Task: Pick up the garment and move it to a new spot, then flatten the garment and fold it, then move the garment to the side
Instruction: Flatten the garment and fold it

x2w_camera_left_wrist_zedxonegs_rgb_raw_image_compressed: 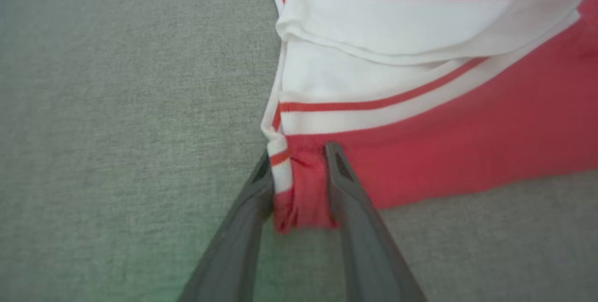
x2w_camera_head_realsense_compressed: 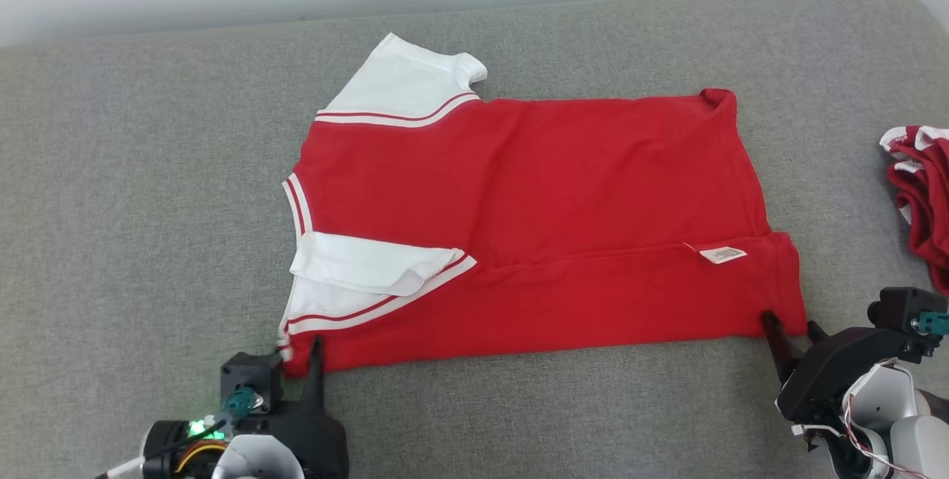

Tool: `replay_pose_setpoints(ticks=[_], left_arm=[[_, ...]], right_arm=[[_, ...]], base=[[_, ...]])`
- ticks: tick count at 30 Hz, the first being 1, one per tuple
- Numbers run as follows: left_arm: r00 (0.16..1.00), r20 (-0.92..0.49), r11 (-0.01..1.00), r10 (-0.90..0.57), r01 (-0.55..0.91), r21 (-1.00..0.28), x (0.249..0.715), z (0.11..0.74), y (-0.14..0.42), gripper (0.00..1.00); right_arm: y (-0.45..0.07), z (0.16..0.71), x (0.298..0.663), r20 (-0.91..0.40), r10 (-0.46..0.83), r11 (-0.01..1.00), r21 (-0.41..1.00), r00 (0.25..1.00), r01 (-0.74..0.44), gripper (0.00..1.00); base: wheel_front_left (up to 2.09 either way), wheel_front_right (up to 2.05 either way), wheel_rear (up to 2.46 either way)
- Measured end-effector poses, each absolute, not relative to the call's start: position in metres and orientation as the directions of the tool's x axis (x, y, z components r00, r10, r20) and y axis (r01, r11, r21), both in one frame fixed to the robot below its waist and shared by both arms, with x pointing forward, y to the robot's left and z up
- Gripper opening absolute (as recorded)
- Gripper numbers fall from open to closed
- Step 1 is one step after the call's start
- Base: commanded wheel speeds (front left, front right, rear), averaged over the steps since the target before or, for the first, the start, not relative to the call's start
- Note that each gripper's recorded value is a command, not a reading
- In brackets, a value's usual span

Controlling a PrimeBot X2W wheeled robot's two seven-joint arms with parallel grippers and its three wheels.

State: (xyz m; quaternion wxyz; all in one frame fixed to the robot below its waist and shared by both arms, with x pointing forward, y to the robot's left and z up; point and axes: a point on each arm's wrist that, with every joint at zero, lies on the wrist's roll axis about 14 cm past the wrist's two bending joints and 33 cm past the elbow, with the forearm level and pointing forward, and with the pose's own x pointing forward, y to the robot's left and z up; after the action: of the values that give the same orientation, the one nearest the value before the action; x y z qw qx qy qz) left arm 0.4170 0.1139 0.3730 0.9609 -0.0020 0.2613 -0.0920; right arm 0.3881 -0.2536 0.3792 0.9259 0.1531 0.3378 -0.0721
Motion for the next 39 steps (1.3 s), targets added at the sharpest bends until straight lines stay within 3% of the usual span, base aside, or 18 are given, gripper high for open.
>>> replay_pose_setpoints(ticks=[1, 13, 35, 36, 37, 38, 39], left_arm=[[0.842, -0.506, 0.981, -0.186, 0.184, -0.055, 0.416, 0.372, 0.112, 0.00], [0.844, -0.503, 0.982, -0.185, 0.173, -0.070, 0.406, 0.377, 0.114, 0.00], [0.805, -0.572, 0.987, -0.158, 0.140, -0.076, 0.345, 0.373, 0.131, 0.00], [0.804, -0.574, 0.987, -0.157, 0.139, -0.076, 0.344, 0.373, 0.131, 0.17], [0.808, -0.569, 0.988, -0.155, 0.137, -0.074, 0.344, 0.374, 0.132, 0.98], [0.809, -0.568, 0.988, -0.152, 0.135, -0.073, 0.344, 0.374, 0.132, 1.00], [0.809, -0.569, 0.989, -0.146, 0.131, -0.069, 0.343, 0.374, 0.134, 1.00]], right_arm=[[-0.252, 0.378, 0.389, -0.650, -0.025, 0.944, 0.234, 0.759, 0.232, 0.00], [-0.248, 0.394, 0.390, -0.587, -0.015, 0.941, 0.265, 0.809, 0.209, 0.00], [-0.252, 0.394, 0.324, -0.633, -0.029, 0.917, 0.290, 0.773, 0.273, 0.00], [-0.251, 0.393, 0.322, -0.637, -0.027, 0.916, 0.292, 0.770, 0.274, 0.15], [-0.250, 0.392, 0.321, -0.641, -0.023, 0.916, 0.294, 0.767, 0.273, 0.67], [-0.248, 0.390, 0.319, -0.647, -0.017, 0.915, 0.296, 0.762, 0.273, 1.00], [-0.247, 0.390, 0.318, -0.649, -0.015, 0.915, 0.298, 0.760, 0.272, 1.00]], base=[[0.00, 0.00, 0.00], [0.00, 0.00, 0.00], [0.00, 0.00, 0.00], [0.00, 0.00, 0.00], [0.00, 0.00, 0.00], [0.00, 0.00, 0.00], [0.00, 0.00, 0.00]])
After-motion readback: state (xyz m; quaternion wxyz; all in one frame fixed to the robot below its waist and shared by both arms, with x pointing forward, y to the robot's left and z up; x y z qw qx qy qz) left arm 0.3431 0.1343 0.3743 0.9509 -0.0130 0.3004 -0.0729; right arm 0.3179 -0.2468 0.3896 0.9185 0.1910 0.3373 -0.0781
